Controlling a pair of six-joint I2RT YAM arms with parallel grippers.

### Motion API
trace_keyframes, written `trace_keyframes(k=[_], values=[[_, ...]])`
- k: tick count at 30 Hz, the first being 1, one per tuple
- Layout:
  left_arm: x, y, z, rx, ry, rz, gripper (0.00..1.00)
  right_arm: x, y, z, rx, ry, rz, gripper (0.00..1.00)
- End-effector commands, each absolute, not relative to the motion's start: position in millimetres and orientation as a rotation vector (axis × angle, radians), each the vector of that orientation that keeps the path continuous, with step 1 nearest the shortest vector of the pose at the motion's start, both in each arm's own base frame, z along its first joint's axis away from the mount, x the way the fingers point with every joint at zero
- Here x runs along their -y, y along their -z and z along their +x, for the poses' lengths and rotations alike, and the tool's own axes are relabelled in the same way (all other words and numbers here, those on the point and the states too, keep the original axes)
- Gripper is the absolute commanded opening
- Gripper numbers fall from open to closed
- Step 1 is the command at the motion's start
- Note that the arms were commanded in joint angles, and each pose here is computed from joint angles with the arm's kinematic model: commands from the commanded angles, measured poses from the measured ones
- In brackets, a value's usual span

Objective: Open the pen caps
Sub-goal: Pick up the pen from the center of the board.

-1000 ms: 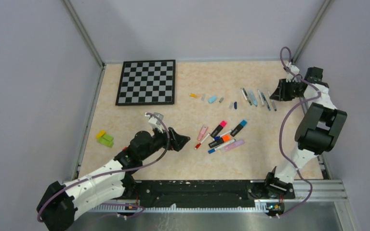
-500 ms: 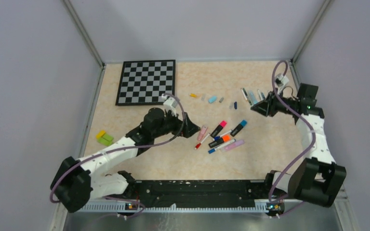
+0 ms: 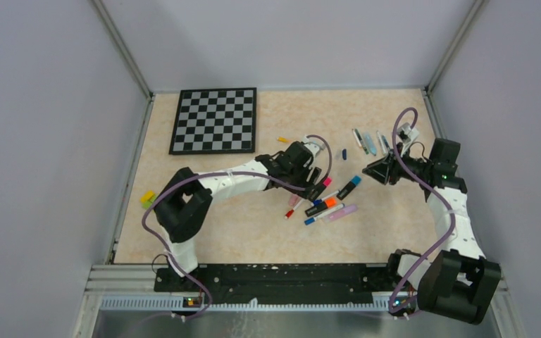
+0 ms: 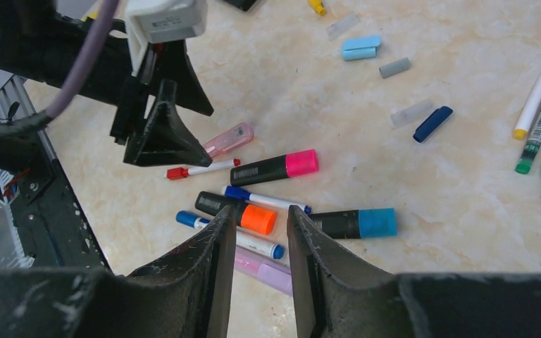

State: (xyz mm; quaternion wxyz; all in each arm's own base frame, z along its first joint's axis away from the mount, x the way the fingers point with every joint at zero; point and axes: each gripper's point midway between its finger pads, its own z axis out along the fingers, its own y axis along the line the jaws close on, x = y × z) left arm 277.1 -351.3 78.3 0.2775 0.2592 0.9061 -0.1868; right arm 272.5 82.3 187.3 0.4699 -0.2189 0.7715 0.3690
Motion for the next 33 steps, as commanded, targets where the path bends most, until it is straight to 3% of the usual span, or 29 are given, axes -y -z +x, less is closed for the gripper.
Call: trace_keyframes(k=[1, 24, 33], values=[[333.8, -67.9, 292.7, -2.461, 0.289, 0.742, 0.74, -81.5, -205.5, 278.3, -1.815, -0.863, -0.595, 0.32], [336.6, -25.0, 297.6, -2.521, 0.261, 0.79, 0.49, -83.1, -202.1, 277.0, -1.82, -0.889, -0.591, 0.32], [317.9, -21.6, 306.4, -2.516, 0.213, 0.759, 0.21, -84.2, -198.7, 275.8, -1.82, -0.902, -0.601, 0.32]])
